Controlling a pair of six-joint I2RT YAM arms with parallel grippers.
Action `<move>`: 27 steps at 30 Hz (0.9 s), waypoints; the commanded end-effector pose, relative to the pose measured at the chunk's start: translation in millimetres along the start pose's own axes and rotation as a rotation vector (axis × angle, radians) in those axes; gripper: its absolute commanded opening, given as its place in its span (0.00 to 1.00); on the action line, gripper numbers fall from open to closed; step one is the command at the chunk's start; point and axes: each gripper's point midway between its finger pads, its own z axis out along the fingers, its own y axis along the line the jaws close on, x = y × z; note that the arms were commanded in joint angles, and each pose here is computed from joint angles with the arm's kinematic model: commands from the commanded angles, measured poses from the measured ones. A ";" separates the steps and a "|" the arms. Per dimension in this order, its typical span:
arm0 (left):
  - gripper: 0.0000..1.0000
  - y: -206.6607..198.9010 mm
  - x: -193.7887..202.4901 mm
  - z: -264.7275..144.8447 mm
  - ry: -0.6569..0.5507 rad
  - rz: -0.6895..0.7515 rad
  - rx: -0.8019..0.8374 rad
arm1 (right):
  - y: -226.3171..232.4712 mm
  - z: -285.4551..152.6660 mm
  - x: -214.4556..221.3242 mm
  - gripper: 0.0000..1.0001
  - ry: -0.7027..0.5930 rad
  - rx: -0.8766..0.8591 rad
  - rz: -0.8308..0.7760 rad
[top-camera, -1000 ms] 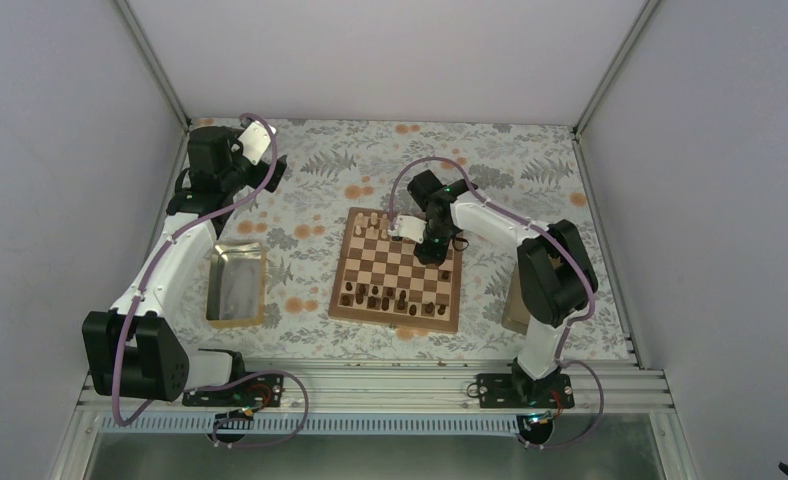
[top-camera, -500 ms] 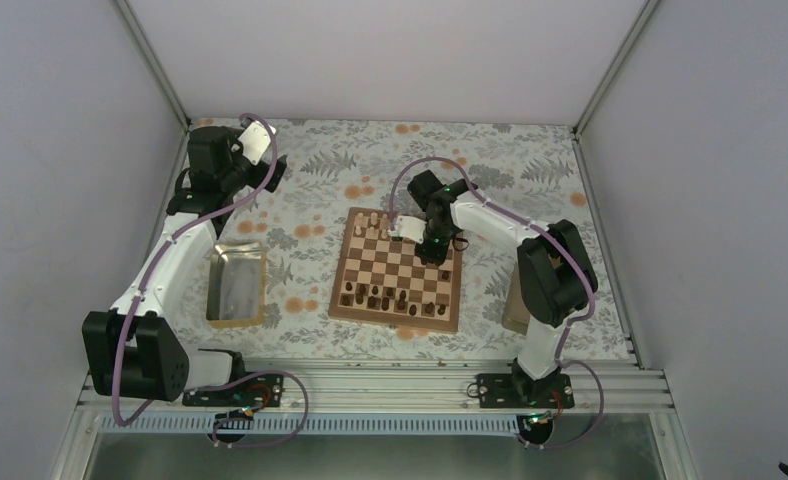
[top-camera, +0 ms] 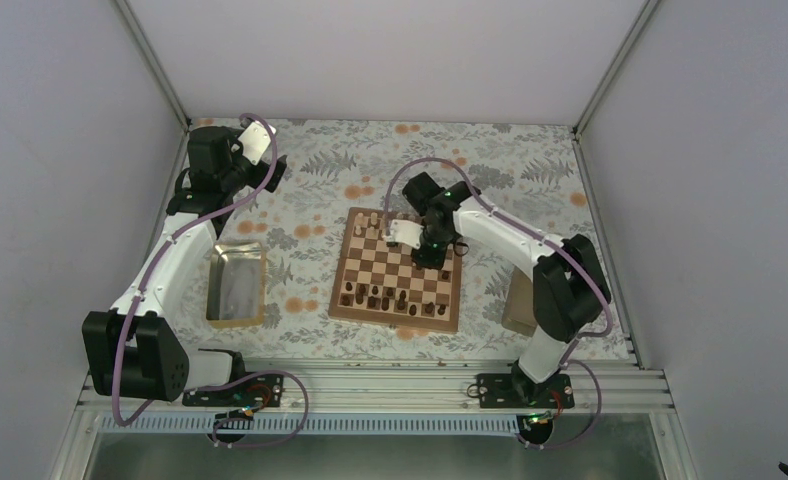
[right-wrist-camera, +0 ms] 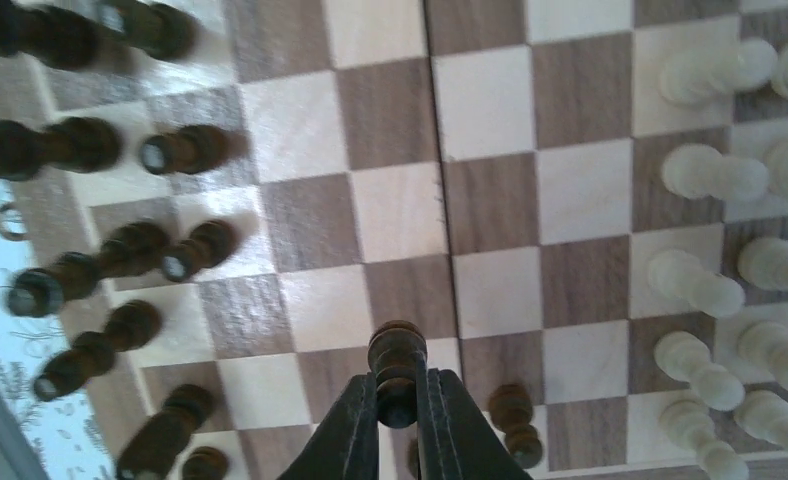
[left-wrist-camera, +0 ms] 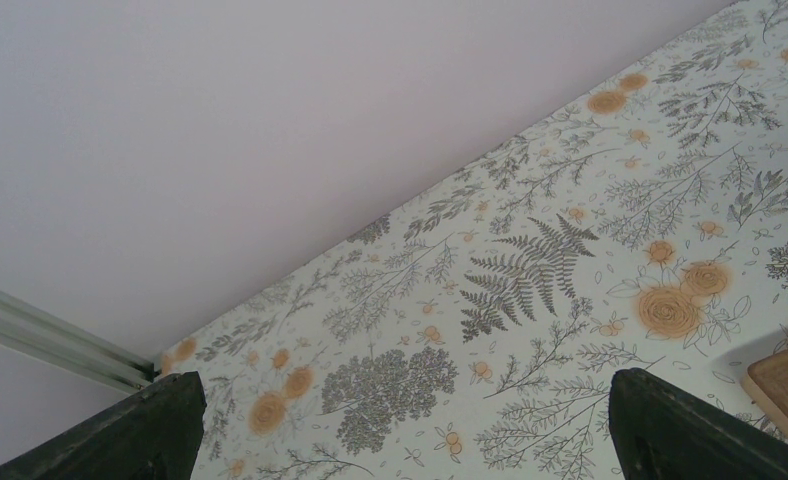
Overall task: Set up the chess pieces on the board
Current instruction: Pick up the chess piece from the chessboard, then place the chess piece on the chessboard.
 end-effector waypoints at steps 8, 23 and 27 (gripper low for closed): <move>1.00 4.9 -7.6 -6.0 -0.028 0.014 -0.018 | 53.8 7.2 0.3 0.09 0.017 -0.094 -0.030; 1.00 4.1 -6.1 -3.6 -0.023 0.012 -0.013 | 70.4 20.9 5.1 0.10 0.027 -0.144 -0.037; 1.00 3.9 -5.6 -3.0 -0.021 0.011 -0.011 | 70.3 23.9 7.2 0.11 0.032 -0.142 -0.034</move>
